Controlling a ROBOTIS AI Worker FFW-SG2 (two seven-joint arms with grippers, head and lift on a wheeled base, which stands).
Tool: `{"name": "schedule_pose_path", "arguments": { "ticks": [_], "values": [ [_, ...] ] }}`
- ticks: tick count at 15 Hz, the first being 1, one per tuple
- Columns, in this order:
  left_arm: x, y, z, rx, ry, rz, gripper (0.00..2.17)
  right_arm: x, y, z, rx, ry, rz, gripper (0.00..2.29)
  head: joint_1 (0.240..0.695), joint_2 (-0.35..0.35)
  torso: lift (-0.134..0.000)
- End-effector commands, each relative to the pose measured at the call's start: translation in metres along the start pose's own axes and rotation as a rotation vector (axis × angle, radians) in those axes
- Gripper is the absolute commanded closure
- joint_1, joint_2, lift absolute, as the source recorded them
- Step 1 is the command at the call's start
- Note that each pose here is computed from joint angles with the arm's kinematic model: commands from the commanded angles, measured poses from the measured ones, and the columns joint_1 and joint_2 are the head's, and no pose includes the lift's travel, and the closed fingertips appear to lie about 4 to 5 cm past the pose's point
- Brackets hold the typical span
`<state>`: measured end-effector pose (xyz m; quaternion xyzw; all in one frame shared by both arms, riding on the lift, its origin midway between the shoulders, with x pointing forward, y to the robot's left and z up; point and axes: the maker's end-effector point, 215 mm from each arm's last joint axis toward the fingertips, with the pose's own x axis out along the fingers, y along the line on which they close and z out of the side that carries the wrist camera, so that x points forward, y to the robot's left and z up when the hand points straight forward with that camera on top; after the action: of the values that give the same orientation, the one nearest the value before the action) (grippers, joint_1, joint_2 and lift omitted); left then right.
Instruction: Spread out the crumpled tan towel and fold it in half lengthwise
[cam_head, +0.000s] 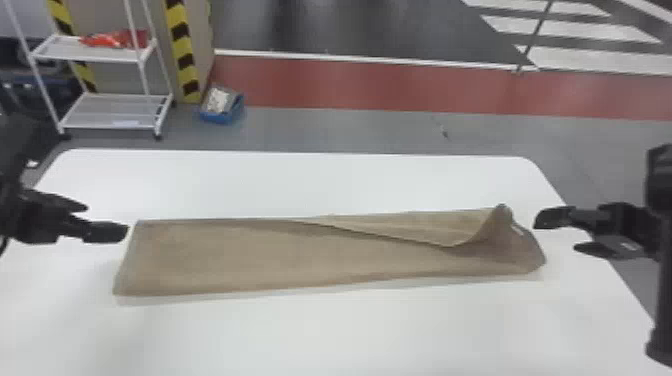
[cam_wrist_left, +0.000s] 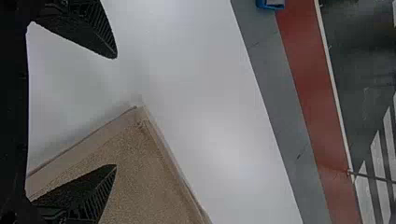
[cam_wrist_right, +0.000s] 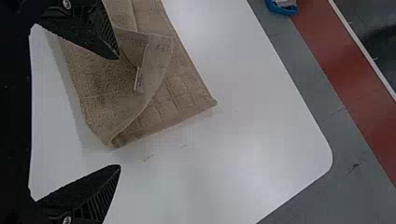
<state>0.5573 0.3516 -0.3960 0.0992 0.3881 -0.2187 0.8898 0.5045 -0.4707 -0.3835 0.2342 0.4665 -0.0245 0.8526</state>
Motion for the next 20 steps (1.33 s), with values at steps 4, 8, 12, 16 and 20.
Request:
{"name": "schedule_pose_path", "arguments": {
  "ticks": [4,8,12,16,20],
  "values": [
    [-0.043,-0.011,-0.022,-0.092,-0.132,-0.004,0.04,-0.004,0.014,-0.026,-0.076,-0.034,-0.008,0.07,0.695,-0.105,-0.124],
    [-0.047,-0.042,-0.036,-0.258,-0.294,-0.048,0.03,-0.012,0.007,-0.024,-0.379,-0.116,-0.024,0.11,0.695,-0.095,-0.124],
    [-0.034,-0.081,-0.059,-0.374,-0.342,-0.132,0.04,-0.016,-0.009,-0.012,-0.493,-0.161,-0.061,0.15,0.695,-0.144,-0.124],
    [-0.035,-0.117,-0.080,-0.431,-0.343,-0.205,0.07,0.014,-0.021,-0.005,-0.497,-0.117,-0.127,0.16,0.695,-0.212,-0.124],
    [-0.039,-0.127,-0.086,-0.449,-0.350,-0.226,0.08,0.039,-0.007,0.016,-0.529,-0.118,-0.154,0.17,0.695,-0.243,-0.124]
  ]
}}
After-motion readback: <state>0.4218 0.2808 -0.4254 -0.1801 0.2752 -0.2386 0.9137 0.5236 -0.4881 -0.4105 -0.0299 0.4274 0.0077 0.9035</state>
